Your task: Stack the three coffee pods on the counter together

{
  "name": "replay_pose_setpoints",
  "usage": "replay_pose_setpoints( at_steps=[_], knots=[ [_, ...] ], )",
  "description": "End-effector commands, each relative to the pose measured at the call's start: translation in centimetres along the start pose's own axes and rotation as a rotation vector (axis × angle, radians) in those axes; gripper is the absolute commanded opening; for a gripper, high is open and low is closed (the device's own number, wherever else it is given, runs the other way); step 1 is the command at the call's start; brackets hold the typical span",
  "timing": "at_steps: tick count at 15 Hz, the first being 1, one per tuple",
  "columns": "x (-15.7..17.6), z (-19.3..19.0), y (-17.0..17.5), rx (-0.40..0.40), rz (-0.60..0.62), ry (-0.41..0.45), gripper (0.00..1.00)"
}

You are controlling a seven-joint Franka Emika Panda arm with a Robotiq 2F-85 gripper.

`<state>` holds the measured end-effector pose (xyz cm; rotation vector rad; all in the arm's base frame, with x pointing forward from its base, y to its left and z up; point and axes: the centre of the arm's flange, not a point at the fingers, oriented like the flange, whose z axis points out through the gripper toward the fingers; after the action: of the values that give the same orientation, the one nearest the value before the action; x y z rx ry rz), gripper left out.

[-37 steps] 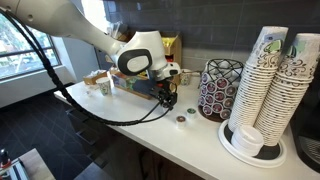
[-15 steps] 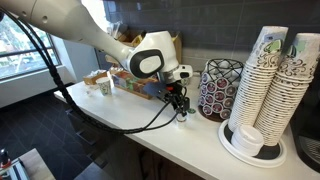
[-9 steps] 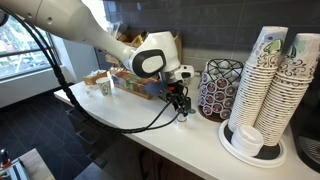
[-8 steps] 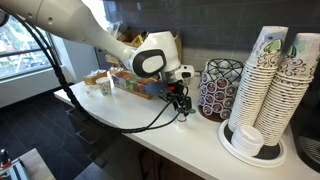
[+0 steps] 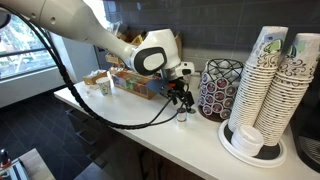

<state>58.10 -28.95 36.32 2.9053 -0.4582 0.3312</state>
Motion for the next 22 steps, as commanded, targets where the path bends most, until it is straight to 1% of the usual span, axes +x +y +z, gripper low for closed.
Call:
replay_pose_setpoints(
  at_steps=[1, 5, 11, 20, 21, 22],
  knots=[
    [1.1, 0.8, -1.5, 0.025, -0.009, 0.032, 1.00],
    [2.4, 2.1, -2.9, 0.040, -0.026, 0.066, 1.00],
    [4.0, 4.2, -2.5, 0.028, -0.011, 0.119, 1.00],
    [5.1, 6.5, -1.1, 0.031, 0.034, 0.114, 1.00],
    [5.2, 6.7, -1.0, 0.031, 0.041, 0.113, 0.99],
    [5.3, 7.0, -1.0, 0.034, 0.046, 0.110, 0.92]
  ],
)
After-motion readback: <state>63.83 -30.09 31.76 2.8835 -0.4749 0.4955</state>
